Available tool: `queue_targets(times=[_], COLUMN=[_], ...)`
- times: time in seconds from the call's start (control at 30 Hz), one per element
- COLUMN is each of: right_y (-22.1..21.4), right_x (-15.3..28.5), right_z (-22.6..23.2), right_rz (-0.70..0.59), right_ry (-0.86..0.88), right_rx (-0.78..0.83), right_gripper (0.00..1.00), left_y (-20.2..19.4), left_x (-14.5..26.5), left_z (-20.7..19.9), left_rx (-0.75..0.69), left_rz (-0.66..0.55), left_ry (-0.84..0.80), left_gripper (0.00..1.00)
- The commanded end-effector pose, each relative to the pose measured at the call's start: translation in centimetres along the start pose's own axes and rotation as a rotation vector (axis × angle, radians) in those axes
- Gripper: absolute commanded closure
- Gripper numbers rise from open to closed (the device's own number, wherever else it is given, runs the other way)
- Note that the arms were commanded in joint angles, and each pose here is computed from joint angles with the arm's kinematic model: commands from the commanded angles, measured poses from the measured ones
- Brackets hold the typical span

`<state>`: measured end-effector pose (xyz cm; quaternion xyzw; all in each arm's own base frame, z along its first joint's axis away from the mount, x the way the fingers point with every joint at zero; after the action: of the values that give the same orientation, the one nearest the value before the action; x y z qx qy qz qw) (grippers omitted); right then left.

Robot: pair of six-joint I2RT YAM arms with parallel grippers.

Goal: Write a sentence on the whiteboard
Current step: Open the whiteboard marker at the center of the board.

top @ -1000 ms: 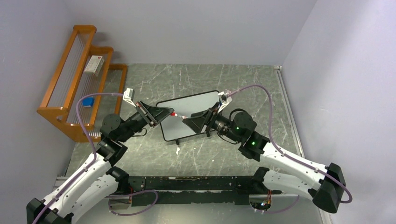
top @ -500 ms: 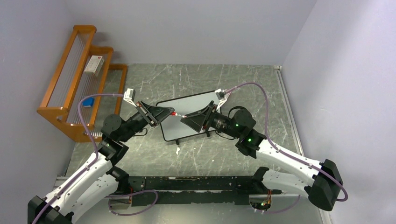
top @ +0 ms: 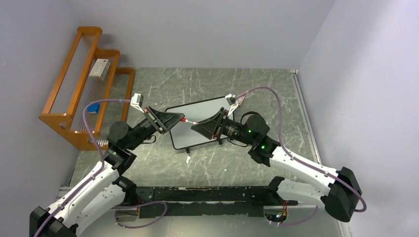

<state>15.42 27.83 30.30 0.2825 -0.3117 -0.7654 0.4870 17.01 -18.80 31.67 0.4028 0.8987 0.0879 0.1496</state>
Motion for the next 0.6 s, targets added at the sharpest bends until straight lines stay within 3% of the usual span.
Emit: queue_targets(times=[0.0,0.4,0.57], right_y=[1.2,1.6,1.6], right_x=[-0.1,0.3,0.3], right_z=[1.3,1.8,1.8], right_rz=[-0.030,-0.059,-0.058], right_ry=[0.064,0.076,0.081], right_rx=[0.017,0.015,0.013], right_gripper=[0.65,0.65,0.71], left_y=[0.2,0.2,0.1], left_x=[0.1,0.6,0.6], left_z=[-0.4,0.6,0.6], left_rx=[-0.001,0.041,0.041], left_rz=[-0.023,-0.047,-0.045], left_ry=[-0.033,-0.002,0.000], left_gripper=[0.95,0.95,0.95])
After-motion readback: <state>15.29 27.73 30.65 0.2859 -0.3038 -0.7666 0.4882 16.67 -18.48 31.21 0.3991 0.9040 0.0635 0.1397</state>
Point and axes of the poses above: each gripper's point midway between its finger pads, its own x axis back along the fingers, its own z axis along the line the jaws close on, y = z × x, the point moved 6 cm from there along x, back along the fingers, and after that the axes turned 2 degrees about x, right-handed, at the moved point
